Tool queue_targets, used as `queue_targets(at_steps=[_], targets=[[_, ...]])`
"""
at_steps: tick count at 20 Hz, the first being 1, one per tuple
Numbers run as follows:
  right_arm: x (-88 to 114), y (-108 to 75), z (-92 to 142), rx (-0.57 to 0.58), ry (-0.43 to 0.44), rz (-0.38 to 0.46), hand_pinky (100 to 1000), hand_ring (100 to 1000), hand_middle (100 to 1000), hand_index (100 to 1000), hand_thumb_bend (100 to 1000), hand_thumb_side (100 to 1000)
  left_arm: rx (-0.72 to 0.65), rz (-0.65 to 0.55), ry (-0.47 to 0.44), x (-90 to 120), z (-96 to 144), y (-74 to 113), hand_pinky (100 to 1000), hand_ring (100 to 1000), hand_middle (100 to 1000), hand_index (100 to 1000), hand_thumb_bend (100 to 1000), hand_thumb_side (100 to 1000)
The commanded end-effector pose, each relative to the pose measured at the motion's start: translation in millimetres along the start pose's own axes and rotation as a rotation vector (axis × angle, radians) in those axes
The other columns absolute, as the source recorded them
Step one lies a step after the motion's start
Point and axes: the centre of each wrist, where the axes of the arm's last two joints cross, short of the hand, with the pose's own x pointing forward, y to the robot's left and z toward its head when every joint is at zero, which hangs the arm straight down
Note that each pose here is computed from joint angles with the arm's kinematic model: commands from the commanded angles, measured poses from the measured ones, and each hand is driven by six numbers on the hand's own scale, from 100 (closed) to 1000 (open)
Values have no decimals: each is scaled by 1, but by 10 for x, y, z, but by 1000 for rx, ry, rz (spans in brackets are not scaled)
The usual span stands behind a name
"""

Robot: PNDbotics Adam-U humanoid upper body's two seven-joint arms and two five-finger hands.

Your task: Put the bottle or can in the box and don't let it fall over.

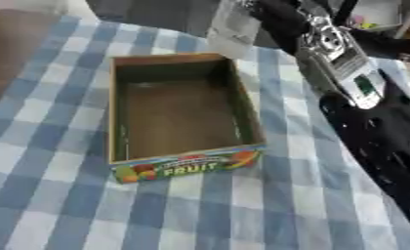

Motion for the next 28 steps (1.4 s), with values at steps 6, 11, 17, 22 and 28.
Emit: queue_targets(at_steps=[6,11,17,22,28], targets=[[-37,97,-90,-6,-31,101,871,1000,947,165,100,414,26,-18,-52,130,-66,66,976,472,556,753,711,433],[-110,169,-68,8,-30,137,863,1000,965,259,100,185,28,-21,-53,133,-70,71,976,472,556,753,710,434],[-100,204,-44,147,-38,205,886,1000,1000,880,100,514,26,-26,-49,123,-66,83,976,472,556,753,709,434],[-125,152,-10,183,28,231,896,1000,1000,921,100,706,28,-30,-44,115,-57,95,976,473,557,754,708,435],[-127,146,23,212,34,252,906,1000,1000,933,100,708,29,-34,-45,119,-55,103,976,474,557,754,709,436]])
